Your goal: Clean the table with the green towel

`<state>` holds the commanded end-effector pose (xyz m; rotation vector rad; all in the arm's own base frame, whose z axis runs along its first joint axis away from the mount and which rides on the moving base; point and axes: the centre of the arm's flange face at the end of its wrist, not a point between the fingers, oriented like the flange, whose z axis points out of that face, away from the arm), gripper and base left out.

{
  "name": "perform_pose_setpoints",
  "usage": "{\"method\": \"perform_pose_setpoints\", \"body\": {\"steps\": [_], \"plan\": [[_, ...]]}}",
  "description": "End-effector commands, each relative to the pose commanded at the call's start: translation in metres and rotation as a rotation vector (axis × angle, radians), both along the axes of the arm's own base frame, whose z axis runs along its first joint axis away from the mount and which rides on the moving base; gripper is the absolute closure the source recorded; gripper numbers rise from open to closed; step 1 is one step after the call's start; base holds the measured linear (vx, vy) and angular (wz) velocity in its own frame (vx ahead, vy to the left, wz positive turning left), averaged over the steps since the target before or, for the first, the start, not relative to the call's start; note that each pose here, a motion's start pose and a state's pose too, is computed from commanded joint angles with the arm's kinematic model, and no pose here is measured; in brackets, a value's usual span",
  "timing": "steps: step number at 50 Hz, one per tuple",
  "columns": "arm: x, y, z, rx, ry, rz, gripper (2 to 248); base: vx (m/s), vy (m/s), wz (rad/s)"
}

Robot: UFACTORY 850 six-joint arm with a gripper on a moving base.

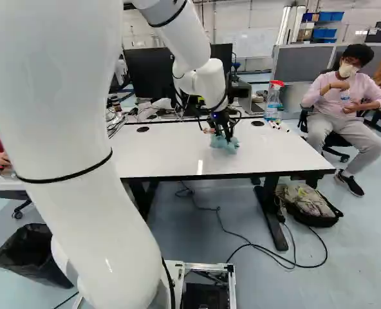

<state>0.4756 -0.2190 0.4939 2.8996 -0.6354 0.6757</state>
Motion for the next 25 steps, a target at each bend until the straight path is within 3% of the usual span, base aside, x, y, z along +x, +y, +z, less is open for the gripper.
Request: {"method": "perform_pose_setpoints", "body": {"steps": [25], "plan": [[0.046, -0.024, 0.0, -0.021, -0.046, -0.004, 191, 0.0, 0.0, 0.0]]}}
